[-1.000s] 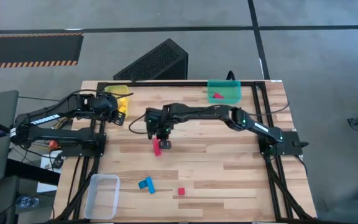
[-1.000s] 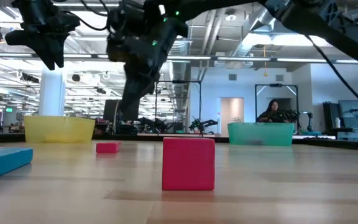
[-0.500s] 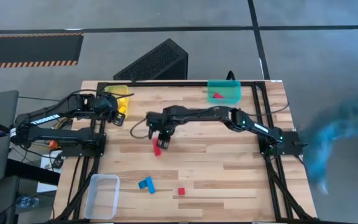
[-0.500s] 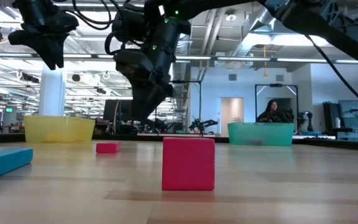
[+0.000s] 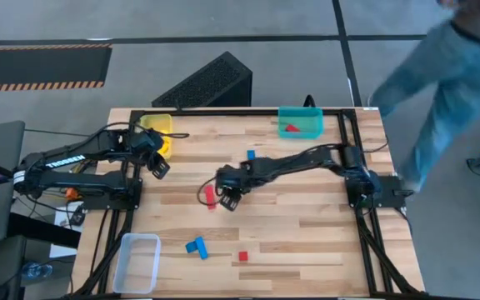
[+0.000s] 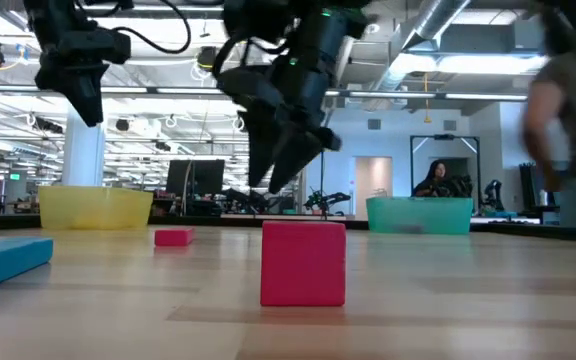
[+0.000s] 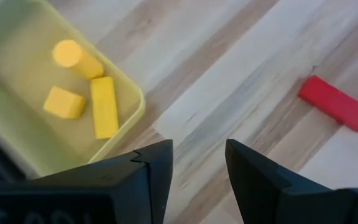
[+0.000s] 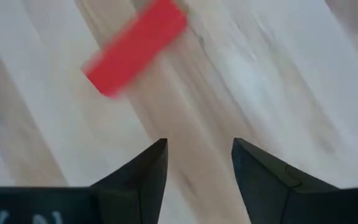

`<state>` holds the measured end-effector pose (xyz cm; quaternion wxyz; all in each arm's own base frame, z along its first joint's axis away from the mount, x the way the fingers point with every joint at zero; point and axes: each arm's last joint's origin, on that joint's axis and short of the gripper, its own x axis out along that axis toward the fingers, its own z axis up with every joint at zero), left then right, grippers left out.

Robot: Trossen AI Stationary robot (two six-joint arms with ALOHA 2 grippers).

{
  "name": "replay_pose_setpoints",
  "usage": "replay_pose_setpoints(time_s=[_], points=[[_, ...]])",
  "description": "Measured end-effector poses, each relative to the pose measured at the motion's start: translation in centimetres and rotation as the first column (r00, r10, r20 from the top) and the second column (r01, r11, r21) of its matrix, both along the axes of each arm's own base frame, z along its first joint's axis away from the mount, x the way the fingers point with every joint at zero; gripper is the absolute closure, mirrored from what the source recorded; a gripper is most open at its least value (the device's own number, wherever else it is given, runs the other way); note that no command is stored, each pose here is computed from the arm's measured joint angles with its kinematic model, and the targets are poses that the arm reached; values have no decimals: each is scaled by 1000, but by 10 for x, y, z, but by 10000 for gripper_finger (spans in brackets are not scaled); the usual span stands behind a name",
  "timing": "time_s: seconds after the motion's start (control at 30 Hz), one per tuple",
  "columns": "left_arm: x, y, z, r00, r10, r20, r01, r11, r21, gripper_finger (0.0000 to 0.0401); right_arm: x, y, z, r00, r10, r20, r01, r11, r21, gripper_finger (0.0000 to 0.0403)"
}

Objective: Sort & place blocks by color
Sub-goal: Put the top red block into the blue bin

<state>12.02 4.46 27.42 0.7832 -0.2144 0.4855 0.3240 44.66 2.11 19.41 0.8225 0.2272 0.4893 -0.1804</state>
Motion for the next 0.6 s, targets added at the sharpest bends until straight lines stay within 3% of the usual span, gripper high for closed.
replay_pose_setpoints(time_s=[0.1,0.2,0.6], points=[[5,1,-10,998,-54,18,54,999,9,266,-4,7,-3,968,-95,230,84,995,59,202],[9,2,-15,993,-111,41,111,994,20,266,3,16,-8,943,-91,321,69,994,80,197],[11,2,-18,983,-179,37,177,983,51,266,60,25,-35,970,-145,194,145,989,16,165]])
